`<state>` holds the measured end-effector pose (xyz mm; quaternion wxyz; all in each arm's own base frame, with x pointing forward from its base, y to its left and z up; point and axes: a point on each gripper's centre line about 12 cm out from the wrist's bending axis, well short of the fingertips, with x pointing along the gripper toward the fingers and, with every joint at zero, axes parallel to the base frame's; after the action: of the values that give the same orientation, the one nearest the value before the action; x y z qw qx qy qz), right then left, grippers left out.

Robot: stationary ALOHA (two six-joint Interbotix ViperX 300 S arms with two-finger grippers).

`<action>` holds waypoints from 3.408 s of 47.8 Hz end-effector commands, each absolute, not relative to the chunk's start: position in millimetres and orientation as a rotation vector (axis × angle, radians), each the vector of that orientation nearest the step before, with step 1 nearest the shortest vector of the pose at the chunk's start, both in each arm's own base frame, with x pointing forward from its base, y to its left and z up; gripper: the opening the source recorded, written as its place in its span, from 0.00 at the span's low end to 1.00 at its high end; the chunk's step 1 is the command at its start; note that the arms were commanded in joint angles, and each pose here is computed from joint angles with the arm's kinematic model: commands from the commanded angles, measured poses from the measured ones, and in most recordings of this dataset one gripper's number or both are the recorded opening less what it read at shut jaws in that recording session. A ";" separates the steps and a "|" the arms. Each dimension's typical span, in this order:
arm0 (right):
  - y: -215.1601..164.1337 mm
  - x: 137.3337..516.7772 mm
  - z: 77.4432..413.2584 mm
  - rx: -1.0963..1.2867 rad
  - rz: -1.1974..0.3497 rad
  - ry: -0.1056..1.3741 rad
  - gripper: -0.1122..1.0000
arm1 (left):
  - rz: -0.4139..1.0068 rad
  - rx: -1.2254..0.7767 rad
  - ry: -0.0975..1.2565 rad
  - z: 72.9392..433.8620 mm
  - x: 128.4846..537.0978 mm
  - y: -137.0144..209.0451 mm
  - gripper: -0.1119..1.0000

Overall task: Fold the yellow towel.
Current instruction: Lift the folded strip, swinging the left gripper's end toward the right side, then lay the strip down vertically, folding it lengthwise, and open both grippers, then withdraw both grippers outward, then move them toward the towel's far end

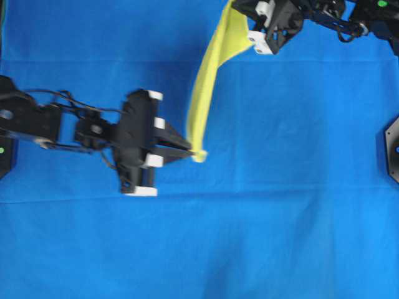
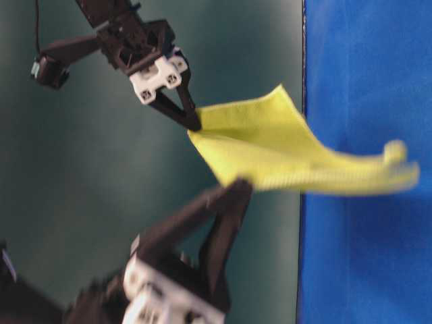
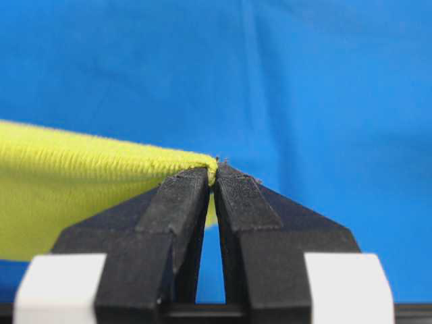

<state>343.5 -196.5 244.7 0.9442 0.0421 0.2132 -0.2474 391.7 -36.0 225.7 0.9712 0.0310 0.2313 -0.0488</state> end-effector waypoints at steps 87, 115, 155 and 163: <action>-199.4 375.2 179.7 0.095 -0.461 0.558 0.12 | -0.190 0.140 0.603 147.2 416.6 -71.9 0.13; -197.4 374.3 175.8 0.096 -0.456 0.569 0.15 | -0.165 0.136 0.606 146.7 414.1 -59.7 0.14; -171.3 329.5 223.8 0.094 -0.464 0.473 0.66 | -0.144 0.125 0.577 216.6 374.6 -44.6 0.67; -144.5 298.7 242.4 0.119 -0.449 0.400 0.66 | -0.104 0.110 0.490 239.4 351.4 -29.2 0.66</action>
<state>310.5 -156.7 223.5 0.9451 0.0566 0.2302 -0.2248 359.7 -36.7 214.3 0.9548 0.0606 0.2843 -0.0629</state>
